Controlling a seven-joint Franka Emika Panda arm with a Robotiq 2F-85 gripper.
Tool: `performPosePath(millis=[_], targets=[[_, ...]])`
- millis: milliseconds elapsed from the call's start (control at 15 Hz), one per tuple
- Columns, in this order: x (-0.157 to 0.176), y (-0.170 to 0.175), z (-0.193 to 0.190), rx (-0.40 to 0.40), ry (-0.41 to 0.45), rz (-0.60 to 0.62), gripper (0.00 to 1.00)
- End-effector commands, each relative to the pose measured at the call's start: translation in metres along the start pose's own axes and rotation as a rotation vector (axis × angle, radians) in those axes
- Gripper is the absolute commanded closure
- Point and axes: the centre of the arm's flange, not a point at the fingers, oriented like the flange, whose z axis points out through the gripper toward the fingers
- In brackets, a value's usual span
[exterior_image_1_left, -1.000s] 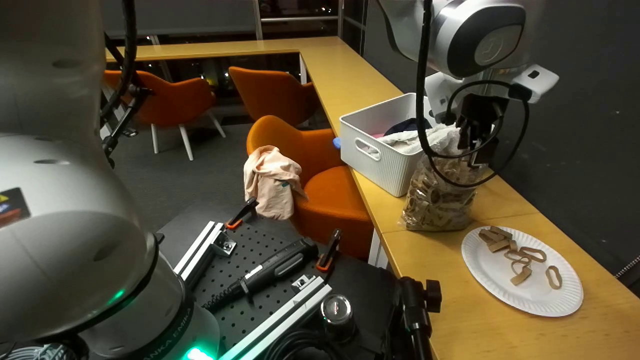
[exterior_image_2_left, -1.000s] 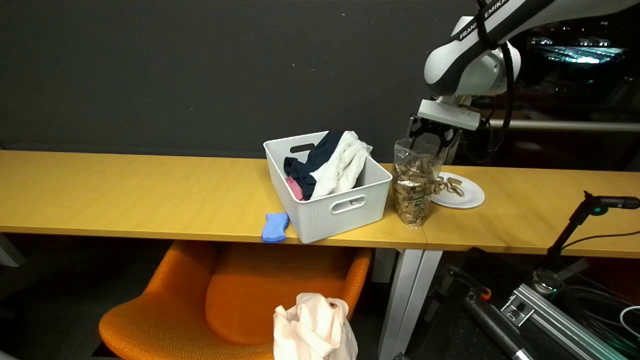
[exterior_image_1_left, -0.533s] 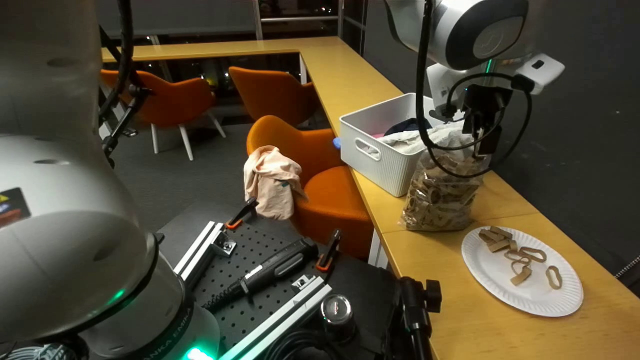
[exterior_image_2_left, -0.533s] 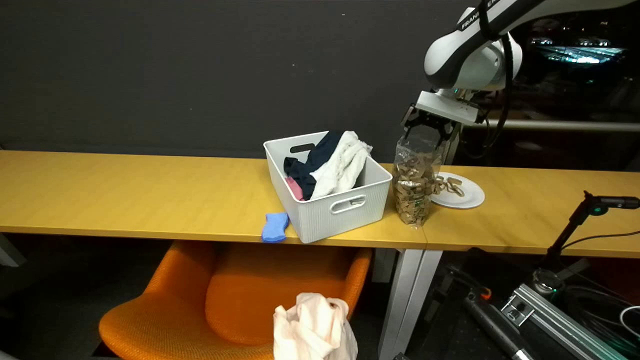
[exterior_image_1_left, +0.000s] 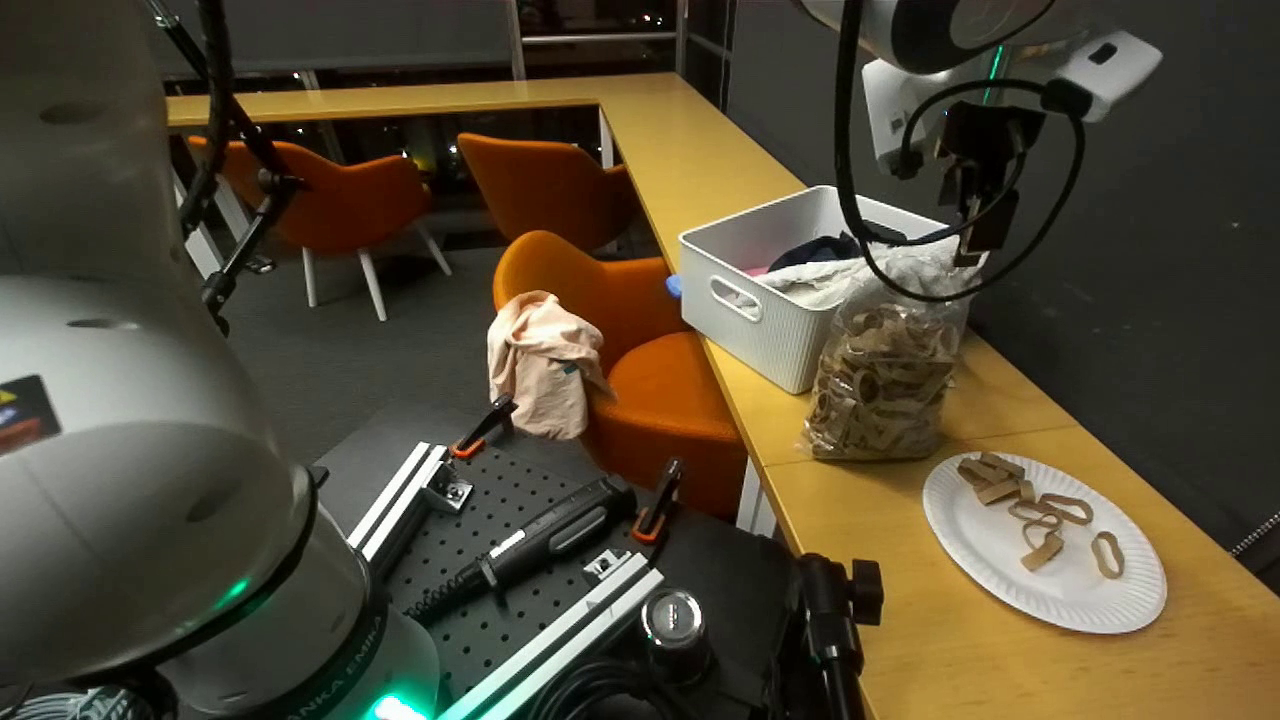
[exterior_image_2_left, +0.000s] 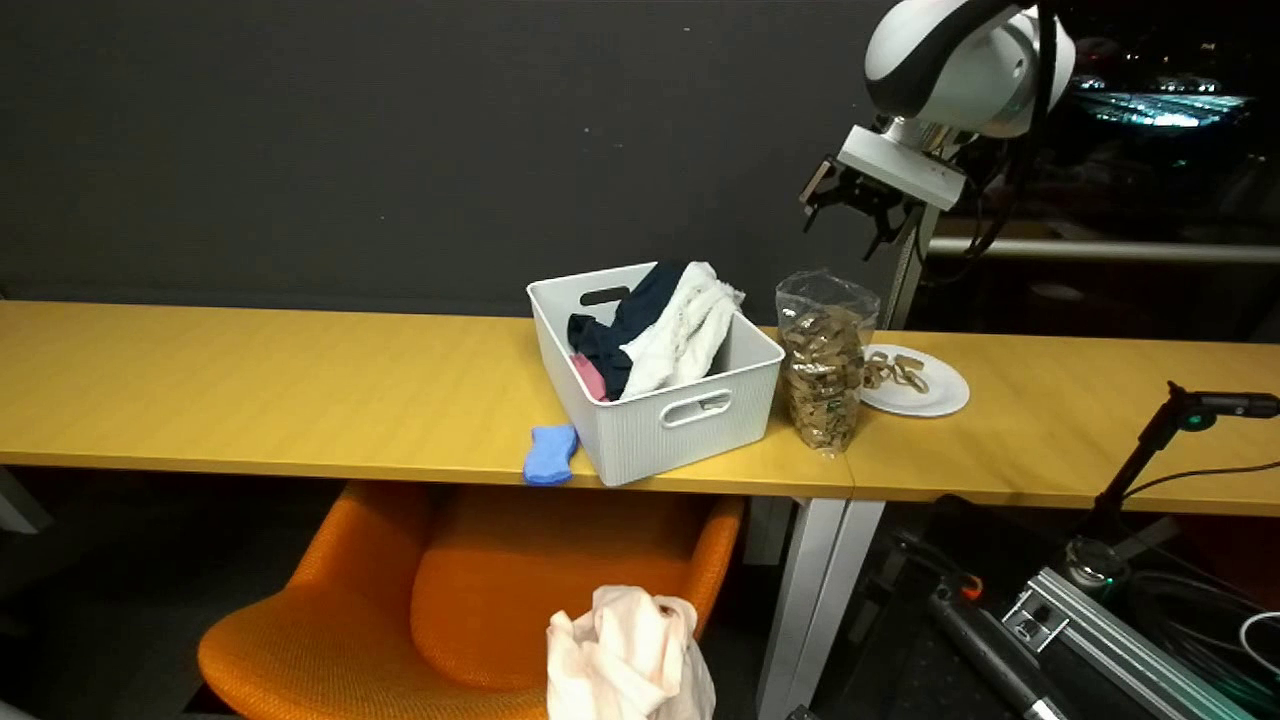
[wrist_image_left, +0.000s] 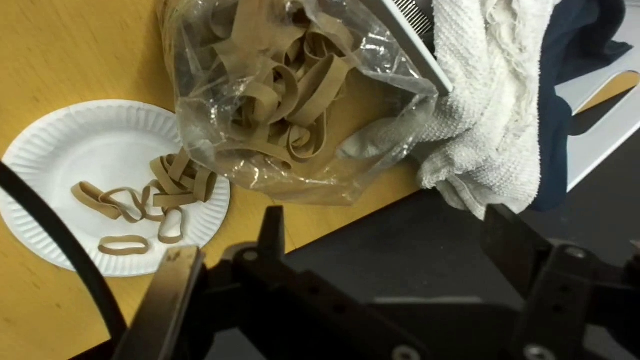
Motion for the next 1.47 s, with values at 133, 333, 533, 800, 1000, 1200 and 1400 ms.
performPosePath(millis=[133, 333, 533, 800, 1000, 1200, 1400], targets=[[0.035, 0.021, -0.01, -0.057, 0.061, 0.018, 0.0], [0.059, 0.048, 0.009, -0.137, 0.071, 0.047, 0.0], [0.073, 0.08, 0.044, -0.22, 0.057, 0.072, 0.0], [0.077, 0.117, 0.085, -0.293, 0.025, 0.108, 0.0], [0.077, 0.137, 0.113, -0.343, 0.009, 0.128, 0.0], [0.074, 0.145, 0.146, -0.352, 0.009, 0.134, 0.0], [0.068, 0.141, 0.168, -0.337, 0.009, 0.121, 0.0]])
